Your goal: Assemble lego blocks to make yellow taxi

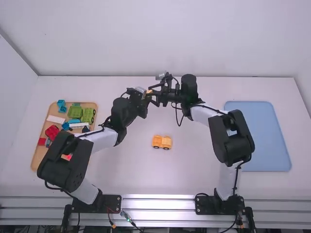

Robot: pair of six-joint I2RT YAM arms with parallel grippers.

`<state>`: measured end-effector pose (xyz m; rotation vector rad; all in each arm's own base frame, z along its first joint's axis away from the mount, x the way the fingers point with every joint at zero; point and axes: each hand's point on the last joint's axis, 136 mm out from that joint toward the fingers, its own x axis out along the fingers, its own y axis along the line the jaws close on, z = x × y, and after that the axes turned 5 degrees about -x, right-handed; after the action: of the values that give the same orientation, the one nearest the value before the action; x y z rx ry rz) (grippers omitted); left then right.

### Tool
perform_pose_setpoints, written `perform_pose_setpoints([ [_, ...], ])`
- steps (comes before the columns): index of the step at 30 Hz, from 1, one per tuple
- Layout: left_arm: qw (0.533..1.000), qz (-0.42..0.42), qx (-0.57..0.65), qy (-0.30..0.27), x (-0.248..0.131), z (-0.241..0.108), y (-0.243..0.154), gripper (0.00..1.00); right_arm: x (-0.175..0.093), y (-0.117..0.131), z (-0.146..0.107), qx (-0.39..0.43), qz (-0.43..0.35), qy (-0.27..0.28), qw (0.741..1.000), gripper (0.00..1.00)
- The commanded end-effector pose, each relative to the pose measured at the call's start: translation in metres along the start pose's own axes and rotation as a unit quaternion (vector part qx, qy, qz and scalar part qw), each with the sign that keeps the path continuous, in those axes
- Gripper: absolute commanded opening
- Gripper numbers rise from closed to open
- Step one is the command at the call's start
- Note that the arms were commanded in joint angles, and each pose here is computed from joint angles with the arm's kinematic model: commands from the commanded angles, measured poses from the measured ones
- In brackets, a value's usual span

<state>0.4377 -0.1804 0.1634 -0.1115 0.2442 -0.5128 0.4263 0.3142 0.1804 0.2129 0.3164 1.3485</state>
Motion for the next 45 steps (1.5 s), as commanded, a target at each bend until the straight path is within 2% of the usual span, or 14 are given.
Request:
perform_pose_setpoints([
  [1,1.0,-0.006,-0.006,-0.001,0.0,-0.001,-0.004,0.02,0.003,-0.004,0.008,-0.016,-0.005,-0.005,1.0,0.66],
  [5,1.0,-0.006,-0.008,-0.001,0.0,-0.001,-0.004,0.01,0.004,-0.003,0.008,-0.022,-0.004,-0.006,1.0,0.49],
  [12,1.0,-0.006,-0.008,-0.003,0.0,0.0,-0.004,0.02,0.004,-0.002,0.008,-0.022,-0.004,-0.006,1.0,0.26],
  [13,1.0,-0.007,-0.008,-0.002,0.0,0.0,-0.005,0.06,0.004,-0.002,0.008,-0.022,-0.004,-0.006,1.0,0.24],
  [15,1.0,-0.007,-0.008,-0.002,0.0,0.0,-0.004,0.47,0.004,-0.003,0.008,-0.022,-0.004,-0.006,1.0,0.22],
  [17,1.0,-0.011,-0.008,-0.002,0.0,0.0,-0.006,0.71,0.004,-0.002,0.009,-0.03,-0.001,-0.006,1.0,0.2],
  [18,1.0,-0.008,-0.012,-0.002,0.0,0.0,-0.004,0.94,0.003,-0.001,0.009,-0.037,0.0,-0.007,0.999,0.17],
  [19,1.0,-0.008,-0.013,-0.003,0.0,0.0,-0.004,1.0,0.002,-0.002,0.009,-0.036,0.0,-0.007,0.999,0.17],
  [22,0.999,0.002,-0.047,-0.004,0.0,0.001,0.0,0.99,-0.002,-0.007,0.01,-0.049,-0.006,-0.008,0.999,0.11],
  [27,0.997,-0.01,-0.074,0.023,-0.002,-0.01,-0.004,0.99,-0.017,-0.01,0.015,-0.08,0.009,-0.011,0.997,0.11],
  [33,0.972,-0.231,-0.017,0.051,-0.035,0.028,-0.03,0.99,-0.064,0.011,0.033,-0.146,0.134,-0.018,0.98,0.11],
  [36,0.947,-0.318,0.001,0.05,-0.057,0.054,-0.029,0.99,-0.077,0.013,0.035,-0.16,0.153,-0.019,0.975,0.11],
  [40,0.918,-0.393,0.023,0.045,-0.065,0.075,-0.036,0.98,-0.078,0.02,0.034,-0.168,0.173,-0.019,0.97,0.13],
  [45,0.892,-0.445,0.067,0.037,-0.059,0.071,-0.052,1.0,-0.065,0.039,0.033,-0.177,0.207,-0.015,0.962,0.12],
])
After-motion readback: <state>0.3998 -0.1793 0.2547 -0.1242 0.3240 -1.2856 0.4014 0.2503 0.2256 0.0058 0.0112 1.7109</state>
